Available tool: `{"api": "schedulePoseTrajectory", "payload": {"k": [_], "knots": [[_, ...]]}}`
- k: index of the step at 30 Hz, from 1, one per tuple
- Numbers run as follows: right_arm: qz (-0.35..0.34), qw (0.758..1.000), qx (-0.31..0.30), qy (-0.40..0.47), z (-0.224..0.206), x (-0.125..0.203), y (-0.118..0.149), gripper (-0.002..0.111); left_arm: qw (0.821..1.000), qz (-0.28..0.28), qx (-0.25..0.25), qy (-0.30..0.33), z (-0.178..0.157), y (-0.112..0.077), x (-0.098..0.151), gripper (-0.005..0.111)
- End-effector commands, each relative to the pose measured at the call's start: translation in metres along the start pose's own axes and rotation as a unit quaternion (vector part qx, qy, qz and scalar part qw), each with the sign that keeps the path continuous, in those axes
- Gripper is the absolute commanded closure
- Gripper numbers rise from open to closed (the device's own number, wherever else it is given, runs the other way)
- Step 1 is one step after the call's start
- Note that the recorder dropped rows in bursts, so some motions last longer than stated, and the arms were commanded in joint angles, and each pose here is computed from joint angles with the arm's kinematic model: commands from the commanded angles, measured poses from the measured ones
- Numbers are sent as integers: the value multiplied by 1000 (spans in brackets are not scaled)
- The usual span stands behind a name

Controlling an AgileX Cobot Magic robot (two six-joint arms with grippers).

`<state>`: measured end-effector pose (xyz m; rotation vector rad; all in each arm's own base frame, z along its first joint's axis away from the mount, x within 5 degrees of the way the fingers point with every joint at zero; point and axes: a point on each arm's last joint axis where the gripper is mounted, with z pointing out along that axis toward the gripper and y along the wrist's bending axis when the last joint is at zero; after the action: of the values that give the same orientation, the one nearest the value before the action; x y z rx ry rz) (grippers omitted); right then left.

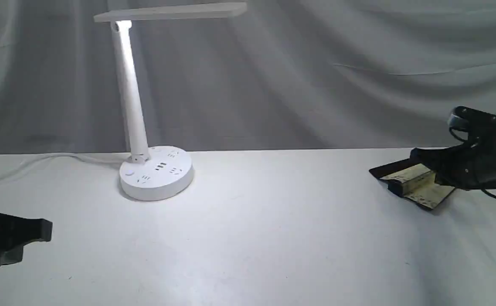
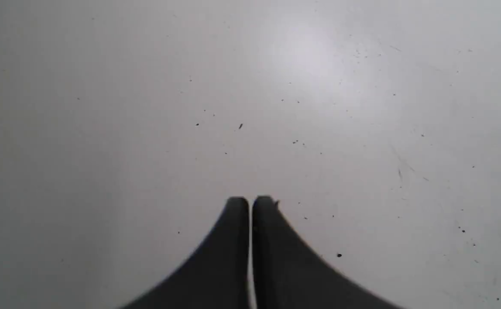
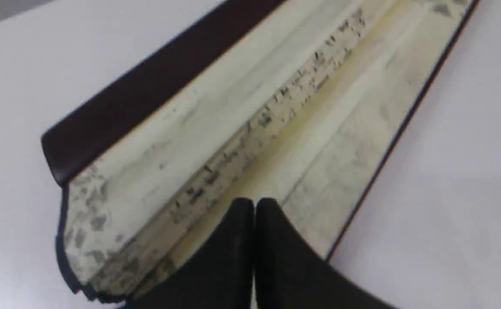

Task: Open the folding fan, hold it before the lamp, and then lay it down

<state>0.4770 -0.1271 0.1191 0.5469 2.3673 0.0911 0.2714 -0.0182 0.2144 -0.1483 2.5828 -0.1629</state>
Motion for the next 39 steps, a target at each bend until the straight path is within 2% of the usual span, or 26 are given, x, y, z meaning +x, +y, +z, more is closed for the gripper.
{"api": "schedulePoseTrajectory", "payload": {"k": [1,11,22,24,33,39], "knots": [[-17,1000,-10,-3,-2,-12,5,108,1000,1,4,-7,-1,-2,-2,107],[-27,998,-14,63,22,6,2,108,1000,1,4,-7,-1,-2,-2,107],[-44,985,-35,165,18,25,9,108,1000,1,4,-7,-1,-2,-2,107],[-47,983,-41,174,18,28,16,108,1000,1,4,-7,-1,-2,-2,107],[-104,971,-75,202,14,47,77,108,1000,1,4,-6,-1,-2,-2,107],[-131,975,-90,158,-21,21,92,108,1000,1,4,-4,-1,-2,-1,107]]}}
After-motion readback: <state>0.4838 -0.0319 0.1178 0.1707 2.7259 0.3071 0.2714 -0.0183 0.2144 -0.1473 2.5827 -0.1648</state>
